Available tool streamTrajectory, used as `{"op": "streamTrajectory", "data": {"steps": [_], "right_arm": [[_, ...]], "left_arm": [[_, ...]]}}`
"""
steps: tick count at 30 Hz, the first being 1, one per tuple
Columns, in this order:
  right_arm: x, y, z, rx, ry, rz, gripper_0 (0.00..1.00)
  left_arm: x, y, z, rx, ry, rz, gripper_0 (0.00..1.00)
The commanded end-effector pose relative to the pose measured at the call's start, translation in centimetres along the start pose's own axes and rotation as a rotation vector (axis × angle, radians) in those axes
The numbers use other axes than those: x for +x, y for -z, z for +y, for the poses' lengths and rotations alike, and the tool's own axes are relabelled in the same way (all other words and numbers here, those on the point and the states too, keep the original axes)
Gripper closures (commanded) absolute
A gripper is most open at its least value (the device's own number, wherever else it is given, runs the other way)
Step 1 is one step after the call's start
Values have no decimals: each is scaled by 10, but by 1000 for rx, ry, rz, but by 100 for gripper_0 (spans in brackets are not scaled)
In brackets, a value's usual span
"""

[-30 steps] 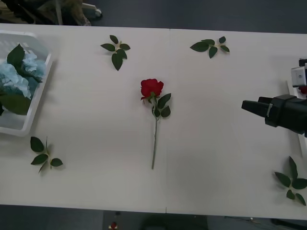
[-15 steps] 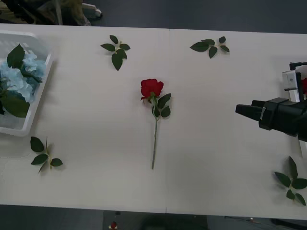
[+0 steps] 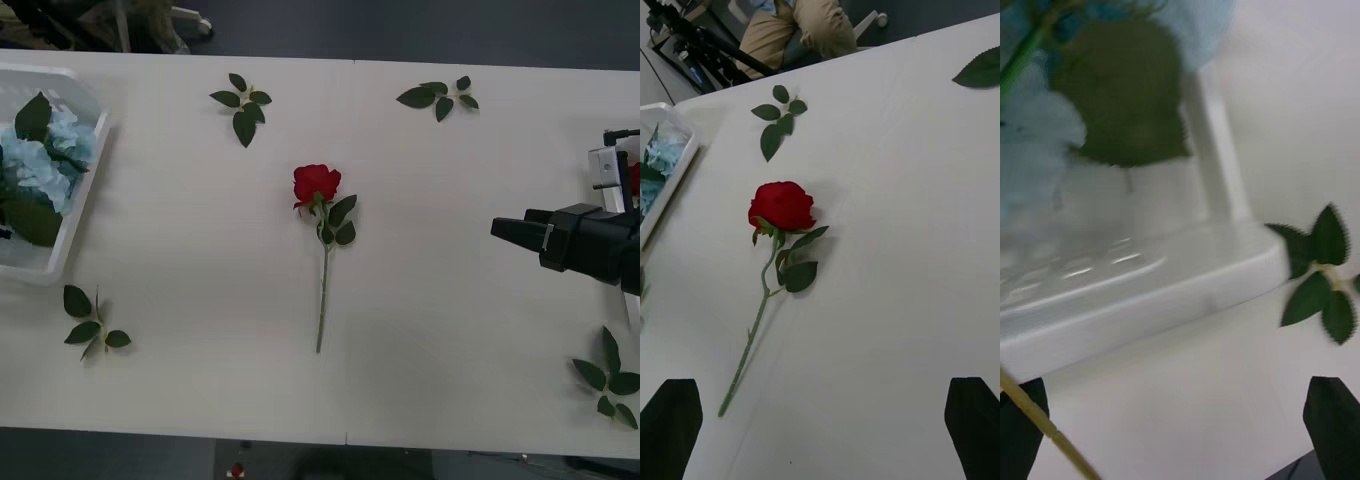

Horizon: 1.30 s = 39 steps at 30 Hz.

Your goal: Put the red flowers into the right box and the blue flowers into the left box

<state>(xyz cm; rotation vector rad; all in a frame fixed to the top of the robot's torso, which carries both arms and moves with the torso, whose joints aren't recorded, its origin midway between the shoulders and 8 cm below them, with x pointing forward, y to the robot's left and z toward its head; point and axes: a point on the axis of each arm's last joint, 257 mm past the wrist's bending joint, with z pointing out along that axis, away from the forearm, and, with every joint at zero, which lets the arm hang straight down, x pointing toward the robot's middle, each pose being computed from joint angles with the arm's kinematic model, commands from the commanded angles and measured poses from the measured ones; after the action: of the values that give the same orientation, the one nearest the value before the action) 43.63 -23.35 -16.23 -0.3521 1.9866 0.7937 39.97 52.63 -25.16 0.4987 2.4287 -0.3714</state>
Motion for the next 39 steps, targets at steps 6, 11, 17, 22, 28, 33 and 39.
{"op": "streamTrajectory", "data": {"steps": [6,11,17,22,28,33,39], "right_arm": [[-19,-2,15,-24,88,-30,5],[-21,-2,15,-24,86,-36,5],[-22,-2,17,-27,86,-40,5],[-21,-2,16,-26,85,-39,5],[-22,-2,16,-26,85,-40,5],[-22,-2,16,-27,86,-40,5],[-23,-2,17,-29,84,-42,5]], "left_arm": [[-76,26,-71,202,-151,-152,0],[-98,28,-91,239,-185,-183,0],[-135,41,-119,296,-202,-232,0],[-173,37,-150,325,-148,-214,0],[-204,13,-189,337,-81,-189,0],[-219,-20,-230,369,-36,-182,0],[-226,-69,-283,449,5,-212,0]]}}
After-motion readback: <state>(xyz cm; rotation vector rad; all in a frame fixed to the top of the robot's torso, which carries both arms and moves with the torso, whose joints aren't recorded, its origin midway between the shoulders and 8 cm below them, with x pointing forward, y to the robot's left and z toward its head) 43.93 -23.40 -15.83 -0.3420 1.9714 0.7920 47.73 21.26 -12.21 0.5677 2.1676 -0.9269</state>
